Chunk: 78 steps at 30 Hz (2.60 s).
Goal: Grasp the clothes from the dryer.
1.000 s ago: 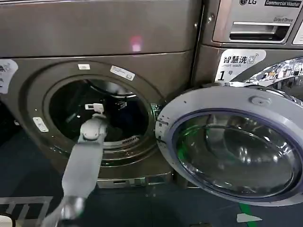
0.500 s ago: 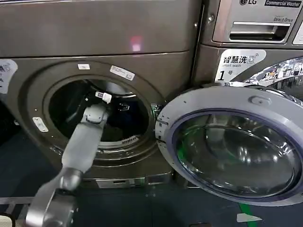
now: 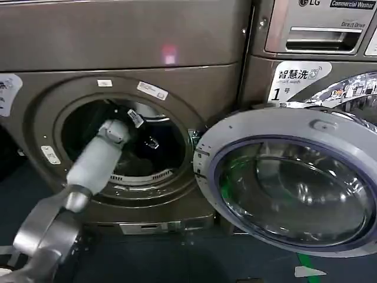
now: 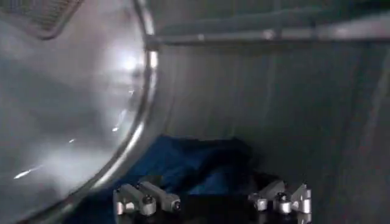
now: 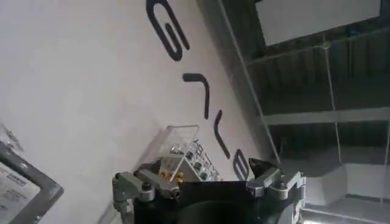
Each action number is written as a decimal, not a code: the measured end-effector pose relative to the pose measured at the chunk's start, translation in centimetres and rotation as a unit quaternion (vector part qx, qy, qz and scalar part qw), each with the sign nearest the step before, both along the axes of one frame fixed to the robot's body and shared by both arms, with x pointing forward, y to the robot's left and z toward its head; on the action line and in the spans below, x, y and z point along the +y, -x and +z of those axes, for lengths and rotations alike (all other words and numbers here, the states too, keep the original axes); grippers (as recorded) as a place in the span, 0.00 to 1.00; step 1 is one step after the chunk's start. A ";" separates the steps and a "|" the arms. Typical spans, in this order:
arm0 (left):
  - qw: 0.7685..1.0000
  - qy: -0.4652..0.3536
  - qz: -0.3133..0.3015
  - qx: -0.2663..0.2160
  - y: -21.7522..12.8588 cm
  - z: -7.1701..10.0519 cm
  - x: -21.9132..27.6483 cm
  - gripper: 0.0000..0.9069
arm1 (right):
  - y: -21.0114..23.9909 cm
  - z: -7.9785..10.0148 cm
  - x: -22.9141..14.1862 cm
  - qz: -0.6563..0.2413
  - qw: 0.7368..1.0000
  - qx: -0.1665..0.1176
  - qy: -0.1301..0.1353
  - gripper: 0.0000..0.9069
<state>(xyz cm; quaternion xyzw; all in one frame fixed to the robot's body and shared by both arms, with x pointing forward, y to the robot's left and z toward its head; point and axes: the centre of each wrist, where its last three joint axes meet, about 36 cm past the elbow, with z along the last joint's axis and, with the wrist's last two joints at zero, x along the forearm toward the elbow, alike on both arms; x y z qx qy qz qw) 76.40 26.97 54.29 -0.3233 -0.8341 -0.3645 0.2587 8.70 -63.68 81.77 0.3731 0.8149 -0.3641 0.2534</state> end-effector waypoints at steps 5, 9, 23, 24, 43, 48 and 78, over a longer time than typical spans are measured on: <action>0.997 -0.043 -0.055 0.037 -0.8 0.5 -0.2 1.00 | 0.1 -0.1 -0.2 -0.002 1.000 -0.001 0.000 1.00; 0.991 -0.089 -0.074 0.066 -1.3 0.9 0.4 1.00 | -0.1 -0.3 -0.4 -0.002 1.000 -0.001 -0.001 1.00; 0.960 -0.226 -0.102 0.129 -2.1 1.1 2.4 1.00 | -0.7 -0.9 -0.9 0.000 1.000 0.001 -0.005 1.00; 0.958 -0.232 -0.105 0.132 -2.1 0.9 2.3 1.00 | -0.8 -0.9 -0.9 0.000 1.000 0.001 -0.005 1.00; 0.947 -0.271 -0.093 0.144 -1.7 -2.1 2.9 0.68 | -1.2 -1.3 -1.0 0.003 1.000 0.003 -0.004 1.00; 0.947 -0.272 -0.091 0.144 -1.5 -2.8 2.9 0.26 | -1.1 -1.4 -1.1 0.001 1.000 0.003 -0.005 1.00; 0.992 -0.112 -0.024 0.049 -0.4 -2.8 3.8 0.00 | -0.9 -1.6 -1.2 -0.002 1.000 0.002 -0.007 1.00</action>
